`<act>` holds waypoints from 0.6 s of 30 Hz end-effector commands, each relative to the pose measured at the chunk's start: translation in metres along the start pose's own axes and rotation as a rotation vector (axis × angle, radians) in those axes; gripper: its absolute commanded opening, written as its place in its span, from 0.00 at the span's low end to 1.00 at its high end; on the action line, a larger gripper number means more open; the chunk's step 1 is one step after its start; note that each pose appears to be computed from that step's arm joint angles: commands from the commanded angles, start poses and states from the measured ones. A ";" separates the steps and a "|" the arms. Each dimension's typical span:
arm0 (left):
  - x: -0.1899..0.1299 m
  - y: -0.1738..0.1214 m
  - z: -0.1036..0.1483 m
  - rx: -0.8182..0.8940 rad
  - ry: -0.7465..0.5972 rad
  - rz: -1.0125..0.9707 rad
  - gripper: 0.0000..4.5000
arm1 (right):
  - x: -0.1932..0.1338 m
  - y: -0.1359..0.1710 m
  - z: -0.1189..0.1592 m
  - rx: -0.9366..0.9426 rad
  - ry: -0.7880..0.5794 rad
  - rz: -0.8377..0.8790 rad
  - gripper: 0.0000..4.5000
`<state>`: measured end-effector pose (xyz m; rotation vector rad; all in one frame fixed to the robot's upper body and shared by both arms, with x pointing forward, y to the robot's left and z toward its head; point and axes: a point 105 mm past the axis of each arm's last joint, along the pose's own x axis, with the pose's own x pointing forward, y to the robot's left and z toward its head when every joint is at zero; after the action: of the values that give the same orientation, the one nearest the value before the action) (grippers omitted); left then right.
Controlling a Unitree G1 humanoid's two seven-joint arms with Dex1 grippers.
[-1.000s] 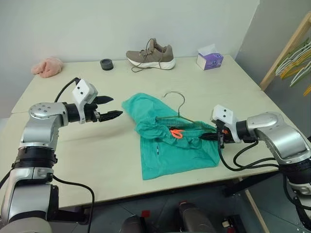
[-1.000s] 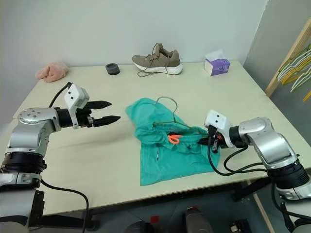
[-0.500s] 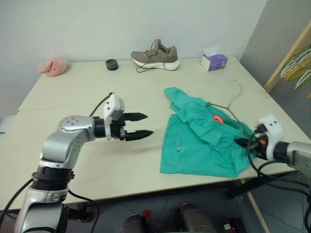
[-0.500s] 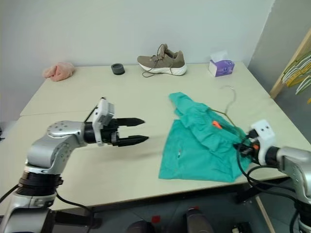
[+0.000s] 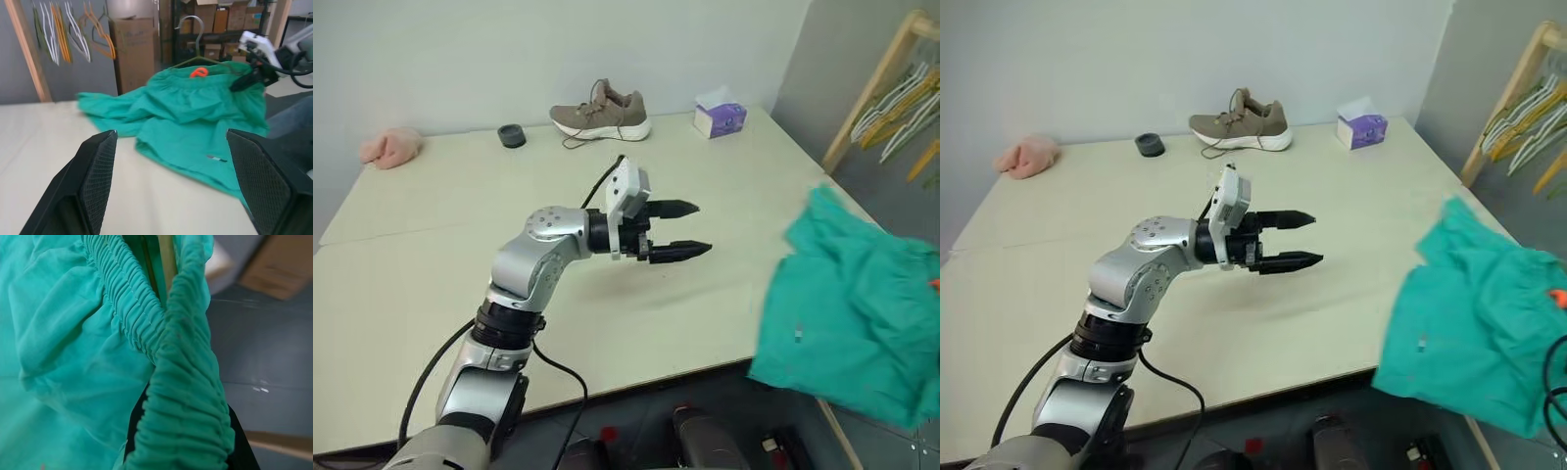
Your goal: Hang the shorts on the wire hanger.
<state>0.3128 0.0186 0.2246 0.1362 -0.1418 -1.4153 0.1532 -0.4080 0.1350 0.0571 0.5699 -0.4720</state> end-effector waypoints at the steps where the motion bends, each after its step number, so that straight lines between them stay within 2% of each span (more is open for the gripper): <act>1: 0.016 0.001 0.024 0.075 -0.061 0.021 0.83 | -0.008 -0.017 0.043 0.019 -0.162 -0.119 0.00; 7: 0.035 0.000 0.041 0.116 -0.109 0.037 0.83 | 0.000 -0.035 0.112 0.137 -0.337 -0.214 0.00; 10: 0.043 -0.001 0.045 0.146 -0.119 0.041 0.83 | 0.007 -0.040 0.137 0.170 -0.381 -0.227 0.00; 14: 0.049 -0.004 0.049 0.180 -0.129 0.031 0.83 | 0.017 -0.042 0.163 0.186 -0.423 -0.235 0.00; 18: 0.052 -0.006 0.049 0.187 -0.137 0.021 0.83 | 0.026 -0.044 0.175 0.240 -0.423 -0.246 0.00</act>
<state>0.3109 -0.0313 0.2606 0.1639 -0.3285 -1.3777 0.2467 -0.4821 0.2468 0.1481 0.1804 -0.7217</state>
